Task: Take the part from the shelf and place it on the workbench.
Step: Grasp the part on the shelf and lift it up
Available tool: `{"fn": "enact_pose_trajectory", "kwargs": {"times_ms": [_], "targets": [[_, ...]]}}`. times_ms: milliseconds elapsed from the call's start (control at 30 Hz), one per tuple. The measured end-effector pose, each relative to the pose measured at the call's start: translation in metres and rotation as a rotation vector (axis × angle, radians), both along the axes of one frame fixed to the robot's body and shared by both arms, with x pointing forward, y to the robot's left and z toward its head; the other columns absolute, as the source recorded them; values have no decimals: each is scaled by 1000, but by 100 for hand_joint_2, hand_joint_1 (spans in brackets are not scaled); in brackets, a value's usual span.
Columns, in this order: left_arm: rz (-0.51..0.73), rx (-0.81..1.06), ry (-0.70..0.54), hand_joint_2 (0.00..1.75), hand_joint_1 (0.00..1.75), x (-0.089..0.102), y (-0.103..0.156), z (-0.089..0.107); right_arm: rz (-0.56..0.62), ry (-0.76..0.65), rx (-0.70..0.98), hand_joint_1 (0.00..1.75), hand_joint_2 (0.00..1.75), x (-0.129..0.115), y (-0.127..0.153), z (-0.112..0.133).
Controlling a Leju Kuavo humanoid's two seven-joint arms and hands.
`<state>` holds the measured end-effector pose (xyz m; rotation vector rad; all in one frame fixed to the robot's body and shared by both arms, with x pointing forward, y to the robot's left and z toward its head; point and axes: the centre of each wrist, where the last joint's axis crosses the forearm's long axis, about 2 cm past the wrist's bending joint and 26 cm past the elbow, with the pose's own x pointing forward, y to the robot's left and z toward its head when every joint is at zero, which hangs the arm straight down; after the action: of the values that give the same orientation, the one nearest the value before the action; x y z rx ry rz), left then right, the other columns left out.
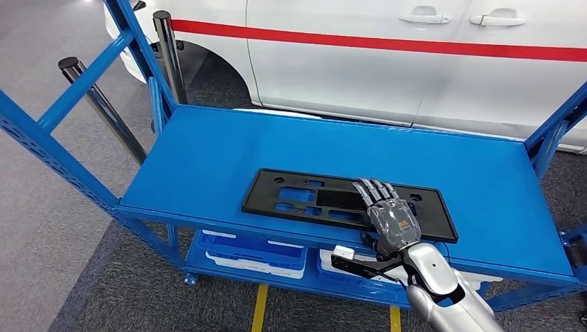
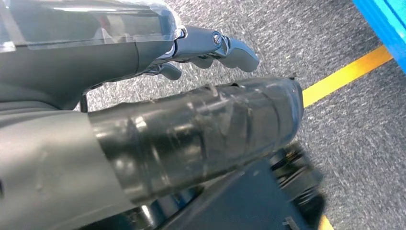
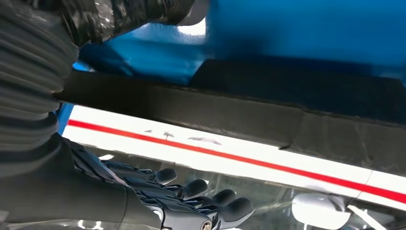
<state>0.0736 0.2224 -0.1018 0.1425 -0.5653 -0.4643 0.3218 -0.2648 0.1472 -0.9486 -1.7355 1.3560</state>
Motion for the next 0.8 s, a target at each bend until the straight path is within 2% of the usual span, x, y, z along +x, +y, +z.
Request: {"fn": "enact_pose_trajectory", "kwargs": {"times_ms": [600,800], "targets": [[-13,3,0,0,0,2,0,0,-171,-66,-71,0,175,3,-26,-11],[-13,4,-3,0,0,3,0,1,-194,-66,-62,0,175,6,-28,-11]]}}
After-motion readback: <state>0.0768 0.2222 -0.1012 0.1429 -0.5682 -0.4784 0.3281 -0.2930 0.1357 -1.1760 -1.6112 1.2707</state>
